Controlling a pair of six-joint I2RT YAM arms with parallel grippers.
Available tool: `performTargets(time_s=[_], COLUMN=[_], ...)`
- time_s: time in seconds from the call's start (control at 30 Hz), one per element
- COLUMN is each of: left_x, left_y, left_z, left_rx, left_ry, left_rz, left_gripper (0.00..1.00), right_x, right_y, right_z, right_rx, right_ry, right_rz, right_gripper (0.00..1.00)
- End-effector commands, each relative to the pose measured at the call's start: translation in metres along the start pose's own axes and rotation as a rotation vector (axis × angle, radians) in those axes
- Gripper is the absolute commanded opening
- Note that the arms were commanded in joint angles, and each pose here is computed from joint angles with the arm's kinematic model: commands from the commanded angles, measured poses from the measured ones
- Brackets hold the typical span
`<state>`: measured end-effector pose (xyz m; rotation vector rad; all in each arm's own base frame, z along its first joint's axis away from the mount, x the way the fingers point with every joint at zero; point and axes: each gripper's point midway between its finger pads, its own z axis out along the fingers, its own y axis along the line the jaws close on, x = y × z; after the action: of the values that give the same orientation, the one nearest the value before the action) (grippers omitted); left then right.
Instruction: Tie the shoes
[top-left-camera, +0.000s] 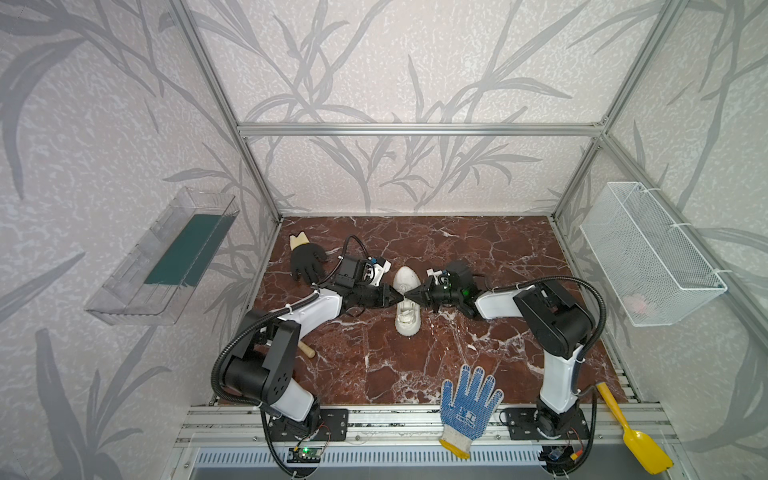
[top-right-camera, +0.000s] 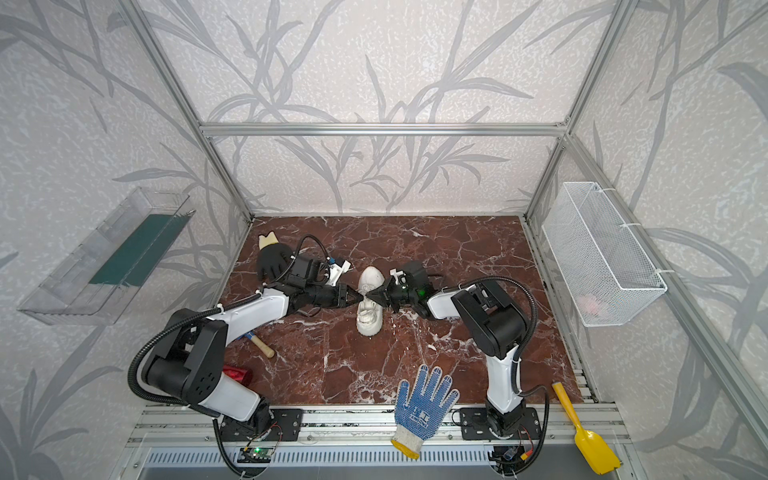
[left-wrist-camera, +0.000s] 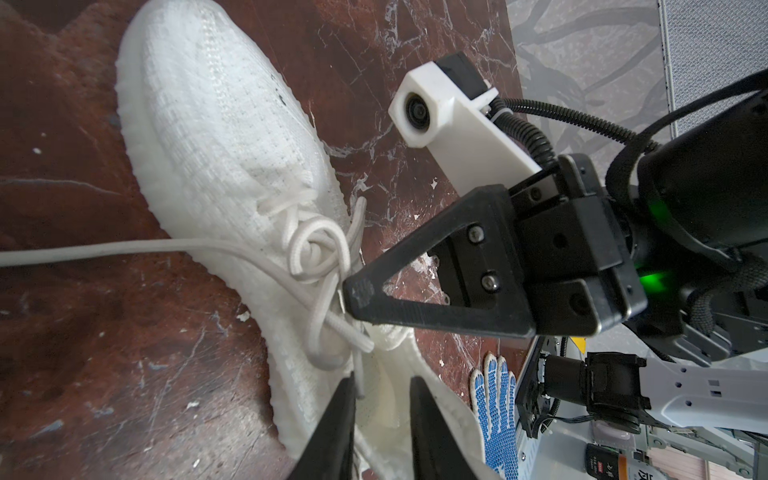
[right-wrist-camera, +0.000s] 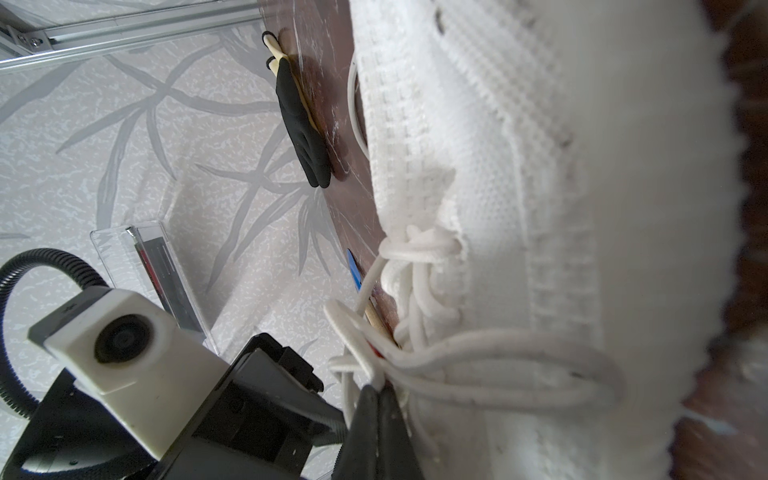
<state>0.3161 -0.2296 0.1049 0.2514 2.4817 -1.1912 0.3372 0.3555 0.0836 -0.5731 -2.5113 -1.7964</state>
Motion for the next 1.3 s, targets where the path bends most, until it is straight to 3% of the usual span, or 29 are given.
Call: performTargets(time_s=[0.0,1.27], left_x=[-0.0031,-0.0029], left_y=[0.0024,0.0027], left_z=[0.0029,0.0089], left_rx=[-0.013,-0.026], left_ry=[-0.003,0.022], left_rz=[0.002,-0.003], left_gripper=[0.27,0.23], right_x=[0.0034,0.006], right_y=[0.0047,-0.0016], right_z=[0.001,0.0009], right_rx=[-0.022,-0.025], right_ry=[0.016,0.025], right_rz=[-0.011,0.006], right_gripper=[0.0,0.0])
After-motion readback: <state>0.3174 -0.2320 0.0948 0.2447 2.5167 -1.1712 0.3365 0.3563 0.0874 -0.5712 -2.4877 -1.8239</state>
